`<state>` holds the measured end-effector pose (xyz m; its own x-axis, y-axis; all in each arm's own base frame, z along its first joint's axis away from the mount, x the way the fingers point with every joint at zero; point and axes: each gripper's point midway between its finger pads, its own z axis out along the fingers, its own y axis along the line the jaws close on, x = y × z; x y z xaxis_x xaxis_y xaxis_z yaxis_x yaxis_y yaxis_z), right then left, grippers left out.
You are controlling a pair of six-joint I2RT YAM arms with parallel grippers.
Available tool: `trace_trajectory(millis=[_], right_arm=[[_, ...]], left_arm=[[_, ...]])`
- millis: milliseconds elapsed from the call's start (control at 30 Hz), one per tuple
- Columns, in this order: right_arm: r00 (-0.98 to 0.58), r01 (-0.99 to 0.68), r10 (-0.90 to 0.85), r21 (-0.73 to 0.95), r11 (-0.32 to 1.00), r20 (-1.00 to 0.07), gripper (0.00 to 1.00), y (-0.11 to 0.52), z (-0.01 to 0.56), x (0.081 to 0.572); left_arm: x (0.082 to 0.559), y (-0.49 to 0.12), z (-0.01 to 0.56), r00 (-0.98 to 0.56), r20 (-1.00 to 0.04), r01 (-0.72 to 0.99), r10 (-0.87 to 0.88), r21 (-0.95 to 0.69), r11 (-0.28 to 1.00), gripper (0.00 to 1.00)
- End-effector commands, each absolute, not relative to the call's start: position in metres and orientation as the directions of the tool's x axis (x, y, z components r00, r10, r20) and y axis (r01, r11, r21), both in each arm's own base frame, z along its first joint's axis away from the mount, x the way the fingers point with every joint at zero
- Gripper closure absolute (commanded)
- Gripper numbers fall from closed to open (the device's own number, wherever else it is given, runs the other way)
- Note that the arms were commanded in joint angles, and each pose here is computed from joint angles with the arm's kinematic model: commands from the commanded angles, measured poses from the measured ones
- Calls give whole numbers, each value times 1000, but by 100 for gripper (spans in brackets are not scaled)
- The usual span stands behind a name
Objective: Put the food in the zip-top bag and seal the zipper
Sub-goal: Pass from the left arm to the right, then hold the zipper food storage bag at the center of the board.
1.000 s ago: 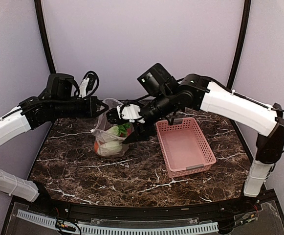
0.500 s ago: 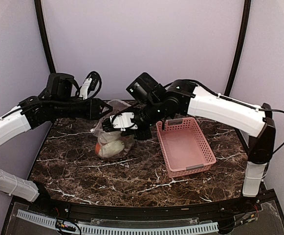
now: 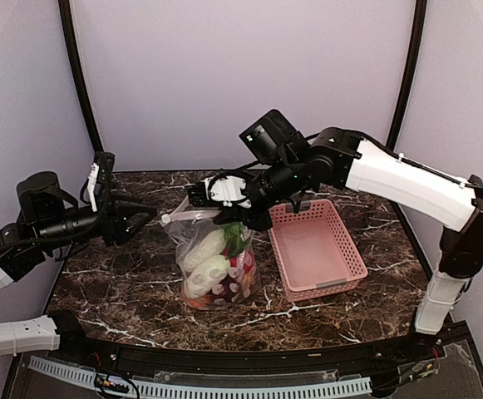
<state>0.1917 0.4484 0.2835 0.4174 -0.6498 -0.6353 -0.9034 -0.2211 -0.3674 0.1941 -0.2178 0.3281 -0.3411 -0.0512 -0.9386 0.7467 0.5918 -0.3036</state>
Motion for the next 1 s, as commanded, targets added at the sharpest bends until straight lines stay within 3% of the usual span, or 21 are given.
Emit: trace_trajectory(millis=[0,300,833,967], right_arm=[[389,-918,-603,-344,-195,-696,100,438,302,187],[366,-929,-605,-319,-190,-707,100,431,299,182],[343,-939,-604,-292,-185,-720,100,432,297,181],[340,-939,-609,-289,-184,-717,100,433,294,181]], left_arm=[[181,-235,308,-345,-937,813,-54,-327,481,39],[177,-260,294,-305,-951,877,-38,-296,378,45],[205,-273,279,-197,-980,879,-24,-188,439,59],[208,-279,277,-180,-983,888,-23,-173,427,67]])
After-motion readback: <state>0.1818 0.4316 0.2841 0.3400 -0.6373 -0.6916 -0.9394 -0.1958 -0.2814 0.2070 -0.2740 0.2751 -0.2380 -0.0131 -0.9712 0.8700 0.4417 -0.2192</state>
